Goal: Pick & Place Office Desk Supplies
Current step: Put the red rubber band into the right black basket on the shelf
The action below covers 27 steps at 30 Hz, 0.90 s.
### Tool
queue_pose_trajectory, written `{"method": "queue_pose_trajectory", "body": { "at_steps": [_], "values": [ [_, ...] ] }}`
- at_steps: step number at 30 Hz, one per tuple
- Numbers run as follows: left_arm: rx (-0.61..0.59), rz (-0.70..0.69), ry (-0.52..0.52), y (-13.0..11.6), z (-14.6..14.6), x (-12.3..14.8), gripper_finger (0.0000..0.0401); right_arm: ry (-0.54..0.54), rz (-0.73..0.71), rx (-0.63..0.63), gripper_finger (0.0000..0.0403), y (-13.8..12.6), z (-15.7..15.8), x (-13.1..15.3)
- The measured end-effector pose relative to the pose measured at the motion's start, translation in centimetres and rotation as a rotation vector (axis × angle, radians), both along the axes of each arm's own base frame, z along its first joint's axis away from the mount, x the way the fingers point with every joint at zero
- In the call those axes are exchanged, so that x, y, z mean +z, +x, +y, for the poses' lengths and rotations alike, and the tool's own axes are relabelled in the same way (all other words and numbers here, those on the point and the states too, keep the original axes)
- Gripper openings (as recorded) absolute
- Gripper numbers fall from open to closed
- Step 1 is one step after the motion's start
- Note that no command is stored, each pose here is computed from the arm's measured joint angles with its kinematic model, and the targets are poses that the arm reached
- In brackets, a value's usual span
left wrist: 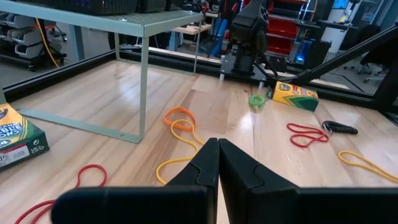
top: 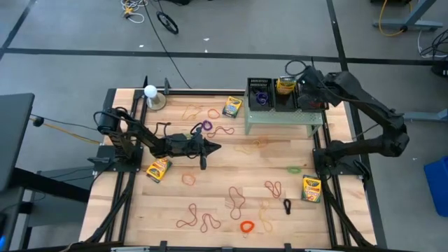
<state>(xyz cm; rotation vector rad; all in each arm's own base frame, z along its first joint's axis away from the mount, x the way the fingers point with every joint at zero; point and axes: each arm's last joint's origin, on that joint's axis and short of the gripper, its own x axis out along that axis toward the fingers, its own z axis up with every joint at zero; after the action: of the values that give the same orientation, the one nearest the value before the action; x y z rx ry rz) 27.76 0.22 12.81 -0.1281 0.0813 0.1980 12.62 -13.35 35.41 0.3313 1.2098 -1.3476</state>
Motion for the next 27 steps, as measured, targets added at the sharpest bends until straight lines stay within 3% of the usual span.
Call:
{"method": "queue_pose_trajectory", "body": {
  "at_steps": [3,7,13,22,27],
  "values": [
    [0.0,0.0,0.0,0.0,0.0,0.0,0.0013,0.067,-0.101,-0.019,0.001,0.2,-1.3,-0.4],
    [0.001,0.0,-0.003,0.0,0.0,0.0,0.0013,0.153,-0.178,-0.076,0.0023,0.4,-3.4,-1.5],
    [-0.023,-0.006,-0.035,0.0,-0.1,0.0,0.0013,0.167,-0.181,-0.138,0.0038,0.5,-5.0,-2.4],
    [-0.023,-0.007,-0.038,0.0,-0.1,0.0,0.0013,-0.013,-0.039,-0.145,0.0159,1.3,-4.5,-2.0],
    [-0.023,-0.007,-0.038,0.0,-0.1,0.0,0.0013,0.006,-0.107,-0.187,0.0221,1.5,-4.4,-2.1]
  ]
}}
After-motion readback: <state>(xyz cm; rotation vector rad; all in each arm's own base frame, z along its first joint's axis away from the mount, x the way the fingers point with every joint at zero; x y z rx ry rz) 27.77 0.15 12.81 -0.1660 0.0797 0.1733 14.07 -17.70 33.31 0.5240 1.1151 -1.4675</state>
